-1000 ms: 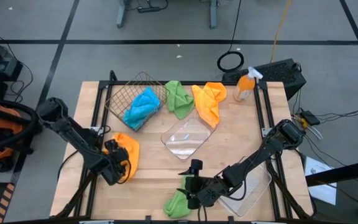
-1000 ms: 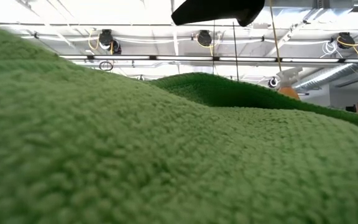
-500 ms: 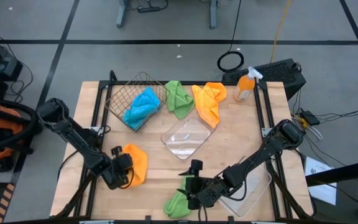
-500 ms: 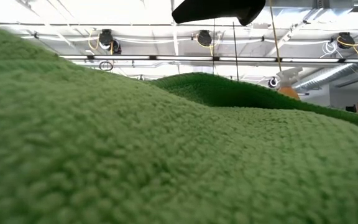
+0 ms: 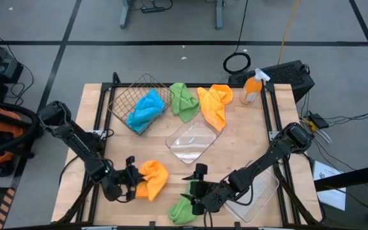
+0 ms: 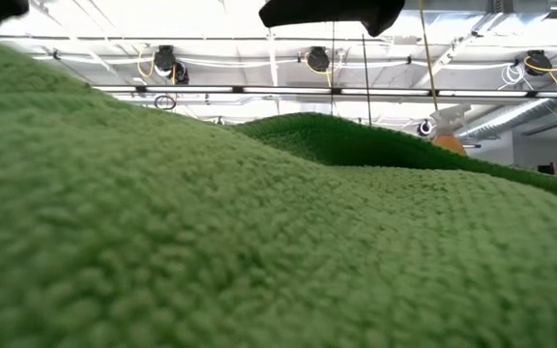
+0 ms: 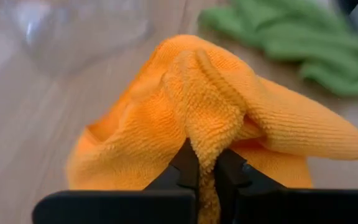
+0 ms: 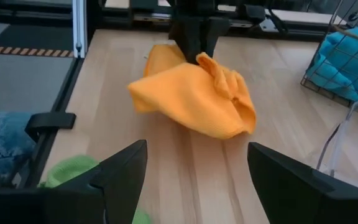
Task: Sort microfiber towel by color & place in baskets
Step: Put the bottom yellow towel into the top transparent bin
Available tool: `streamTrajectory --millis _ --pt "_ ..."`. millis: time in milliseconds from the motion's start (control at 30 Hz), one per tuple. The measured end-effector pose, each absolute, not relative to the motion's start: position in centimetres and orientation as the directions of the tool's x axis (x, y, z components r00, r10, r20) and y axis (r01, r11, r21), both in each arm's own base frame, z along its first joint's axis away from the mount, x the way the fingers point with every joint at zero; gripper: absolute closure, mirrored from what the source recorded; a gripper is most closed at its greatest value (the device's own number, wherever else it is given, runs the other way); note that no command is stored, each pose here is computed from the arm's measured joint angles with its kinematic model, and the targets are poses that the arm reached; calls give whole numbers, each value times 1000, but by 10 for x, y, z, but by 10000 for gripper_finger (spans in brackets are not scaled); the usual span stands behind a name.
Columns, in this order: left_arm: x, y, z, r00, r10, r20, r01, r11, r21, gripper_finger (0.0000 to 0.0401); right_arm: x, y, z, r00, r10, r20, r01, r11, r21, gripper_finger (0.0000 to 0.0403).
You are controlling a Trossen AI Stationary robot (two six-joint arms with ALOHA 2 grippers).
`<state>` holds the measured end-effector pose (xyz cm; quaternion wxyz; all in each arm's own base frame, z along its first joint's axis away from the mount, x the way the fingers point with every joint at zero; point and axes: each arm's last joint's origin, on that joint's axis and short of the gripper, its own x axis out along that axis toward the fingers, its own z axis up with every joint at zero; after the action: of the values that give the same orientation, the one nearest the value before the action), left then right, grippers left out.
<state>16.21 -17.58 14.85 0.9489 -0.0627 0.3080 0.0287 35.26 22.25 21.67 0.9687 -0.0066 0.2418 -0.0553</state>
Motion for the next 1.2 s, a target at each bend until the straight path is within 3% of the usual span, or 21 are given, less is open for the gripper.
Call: streamTrajectory --millis 400,733,900,1200 --pt "174 -187 171 929 0 -370 -16 999 -42 389 374 230 195 924 -88 -372 74 996 -52 126" --pt "175 -190 176 938 -45 -343 28 998 -55 389 384 230 201 966 -142 -215 129 989 -71 57" --pt "177 -194 182 947 -105 -304 97 994 -42 389 388 227 205 976 -113 -186 117 993 8 28" --pt "180 -198 192 960 -171 -221 178 984 14 390 406 207 199 983 18 -181 18 981 194 26"
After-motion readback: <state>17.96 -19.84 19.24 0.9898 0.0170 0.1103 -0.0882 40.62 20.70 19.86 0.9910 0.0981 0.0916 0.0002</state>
